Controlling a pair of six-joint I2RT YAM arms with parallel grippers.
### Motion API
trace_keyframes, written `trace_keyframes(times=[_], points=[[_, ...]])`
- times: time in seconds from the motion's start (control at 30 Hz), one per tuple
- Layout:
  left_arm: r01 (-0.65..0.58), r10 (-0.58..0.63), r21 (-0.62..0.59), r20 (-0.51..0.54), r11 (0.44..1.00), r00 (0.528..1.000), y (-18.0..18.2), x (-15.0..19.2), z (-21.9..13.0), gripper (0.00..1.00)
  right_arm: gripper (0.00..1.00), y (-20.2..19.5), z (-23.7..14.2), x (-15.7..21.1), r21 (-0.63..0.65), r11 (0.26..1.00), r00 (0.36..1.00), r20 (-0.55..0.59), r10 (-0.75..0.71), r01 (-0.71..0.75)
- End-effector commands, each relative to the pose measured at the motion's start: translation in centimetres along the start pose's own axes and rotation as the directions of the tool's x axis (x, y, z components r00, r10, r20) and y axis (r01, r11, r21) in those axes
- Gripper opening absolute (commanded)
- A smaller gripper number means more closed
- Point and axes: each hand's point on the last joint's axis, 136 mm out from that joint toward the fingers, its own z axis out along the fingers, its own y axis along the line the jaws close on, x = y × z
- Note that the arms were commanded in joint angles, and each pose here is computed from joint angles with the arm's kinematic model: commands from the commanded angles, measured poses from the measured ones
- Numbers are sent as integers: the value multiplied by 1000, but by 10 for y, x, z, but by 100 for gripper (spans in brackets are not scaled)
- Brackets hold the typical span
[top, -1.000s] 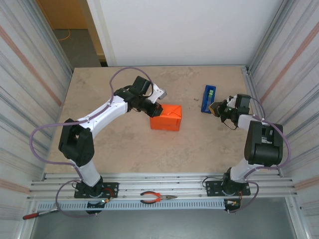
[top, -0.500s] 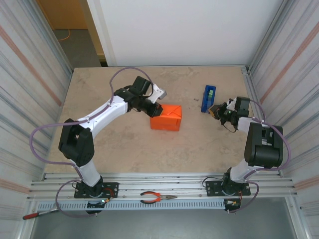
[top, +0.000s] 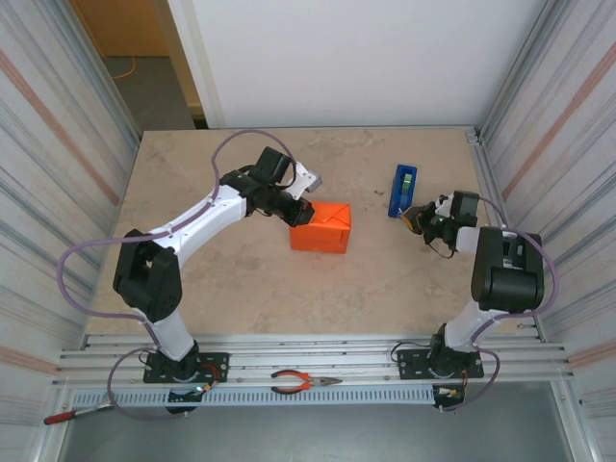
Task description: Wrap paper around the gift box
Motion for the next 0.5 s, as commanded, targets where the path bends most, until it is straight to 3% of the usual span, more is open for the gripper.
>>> trace_keyframes(times=[0.0, 0.47], points=[[52, -48, 12, -205, 999, 978, -1, 59, 29, 0, 0, -21, 10, 10, 42, 996, 997, -34, 75, -74], [53, -49, 11, -210, 999, 977, 0, 61, 30, 0, 0, -40, 31, 16, 44, 989, 987, -60, 147, -144]])
